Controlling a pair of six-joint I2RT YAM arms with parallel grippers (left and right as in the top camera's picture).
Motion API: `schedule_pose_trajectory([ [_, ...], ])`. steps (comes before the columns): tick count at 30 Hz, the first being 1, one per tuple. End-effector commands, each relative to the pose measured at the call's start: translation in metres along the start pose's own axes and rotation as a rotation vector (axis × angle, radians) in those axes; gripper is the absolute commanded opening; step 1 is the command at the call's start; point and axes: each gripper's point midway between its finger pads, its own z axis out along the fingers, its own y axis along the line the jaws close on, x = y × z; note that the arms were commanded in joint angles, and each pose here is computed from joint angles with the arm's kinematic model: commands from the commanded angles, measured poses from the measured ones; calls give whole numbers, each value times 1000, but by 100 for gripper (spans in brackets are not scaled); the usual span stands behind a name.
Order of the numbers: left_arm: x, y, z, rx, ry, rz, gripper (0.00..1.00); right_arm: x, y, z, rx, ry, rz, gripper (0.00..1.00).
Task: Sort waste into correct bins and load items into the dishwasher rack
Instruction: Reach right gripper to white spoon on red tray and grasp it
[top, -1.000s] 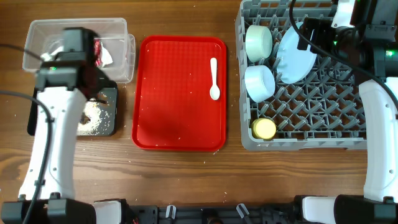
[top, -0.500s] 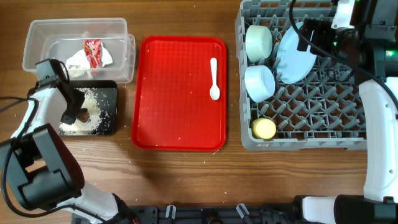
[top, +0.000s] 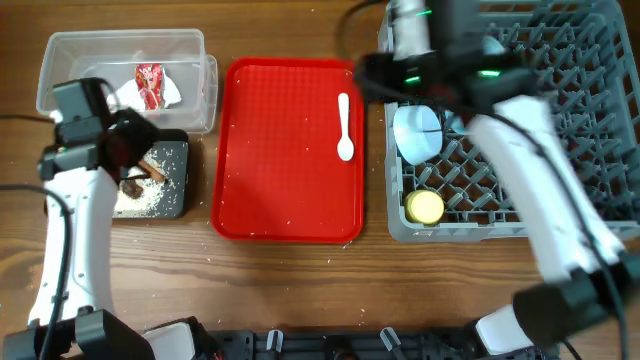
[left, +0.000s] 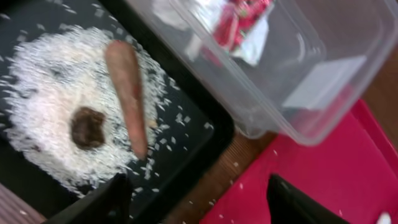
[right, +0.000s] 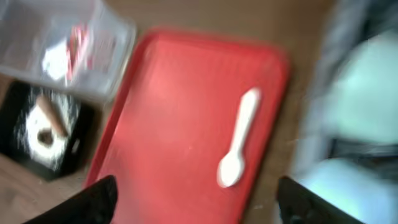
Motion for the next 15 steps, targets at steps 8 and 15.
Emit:
schedule_pose_trajectory([
  [8, 29, -45, -10, 97, 41, 127, 100, 76, -8, 134, 157, 288, -21, 59],
  [15, 29, -45, -10, 98, 41, 128, 100, 66, -58, 173, 395, 204, -62, 49],
])
